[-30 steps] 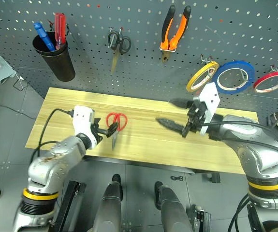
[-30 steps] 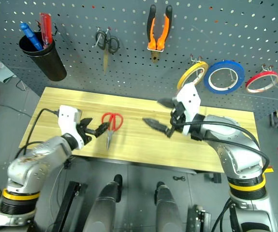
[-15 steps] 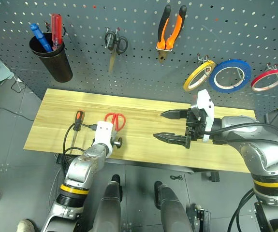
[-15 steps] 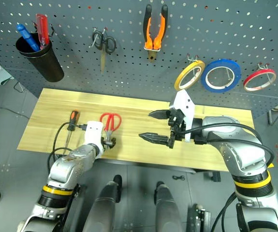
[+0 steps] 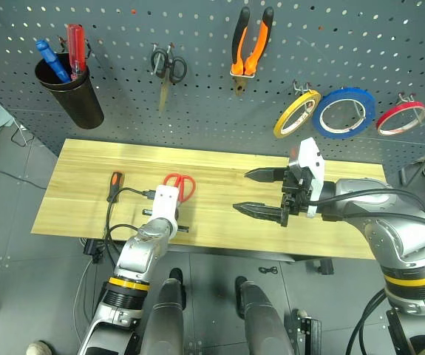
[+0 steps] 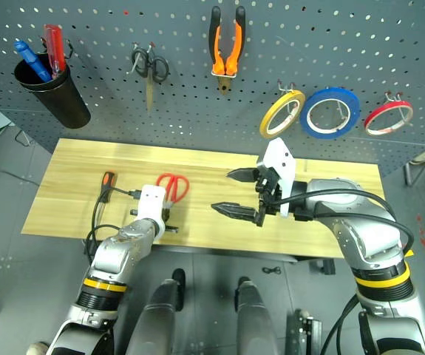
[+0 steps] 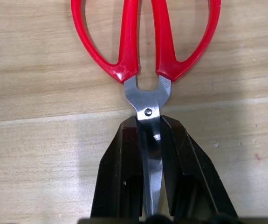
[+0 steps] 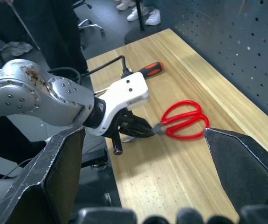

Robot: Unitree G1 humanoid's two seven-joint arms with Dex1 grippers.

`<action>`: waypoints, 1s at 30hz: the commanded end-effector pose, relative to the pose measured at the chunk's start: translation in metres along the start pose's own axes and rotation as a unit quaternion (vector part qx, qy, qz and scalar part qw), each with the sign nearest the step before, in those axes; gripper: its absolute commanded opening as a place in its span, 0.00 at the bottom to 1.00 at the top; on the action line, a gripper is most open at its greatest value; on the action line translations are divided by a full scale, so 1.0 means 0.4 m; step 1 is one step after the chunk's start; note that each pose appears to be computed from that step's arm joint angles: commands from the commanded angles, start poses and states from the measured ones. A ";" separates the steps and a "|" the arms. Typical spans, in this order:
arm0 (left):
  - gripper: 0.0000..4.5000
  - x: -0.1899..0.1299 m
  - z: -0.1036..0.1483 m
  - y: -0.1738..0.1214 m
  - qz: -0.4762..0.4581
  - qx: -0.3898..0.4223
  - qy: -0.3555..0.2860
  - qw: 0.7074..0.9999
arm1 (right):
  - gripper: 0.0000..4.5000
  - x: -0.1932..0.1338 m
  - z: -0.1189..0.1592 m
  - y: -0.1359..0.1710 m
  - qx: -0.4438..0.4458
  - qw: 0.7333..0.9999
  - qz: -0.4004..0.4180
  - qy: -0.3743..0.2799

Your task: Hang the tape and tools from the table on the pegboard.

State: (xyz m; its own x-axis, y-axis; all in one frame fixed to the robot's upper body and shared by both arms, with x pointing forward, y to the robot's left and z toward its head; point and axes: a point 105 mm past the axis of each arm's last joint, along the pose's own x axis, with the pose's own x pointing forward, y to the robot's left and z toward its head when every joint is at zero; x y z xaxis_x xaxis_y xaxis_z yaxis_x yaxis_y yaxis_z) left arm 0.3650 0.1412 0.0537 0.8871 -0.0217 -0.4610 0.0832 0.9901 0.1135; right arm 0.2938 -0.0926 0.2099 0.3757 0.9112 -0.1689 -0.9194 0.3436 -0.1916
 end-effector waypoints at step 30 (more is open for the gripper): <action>0.02 -0.362 0.325 0.093 -0.053 0.208 -0.463 0.860 | 1.00 -0.070 0.215 -0.037 -0.109 0.979 -0.078 -0.155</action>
State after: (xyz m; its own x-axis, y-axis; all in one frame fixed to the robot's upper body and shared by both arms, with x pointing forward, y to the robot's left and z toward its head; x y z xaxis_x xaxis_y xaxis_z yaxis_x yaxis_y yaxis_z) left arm 0.3018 0.1602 0.2268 0.8596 -0.3774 0.3444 0.1860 0.8589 0.4771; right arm 0.2920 -0.1043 0.2919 0.4554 0.8788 0.1423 -0.7983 0.4739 -0.3716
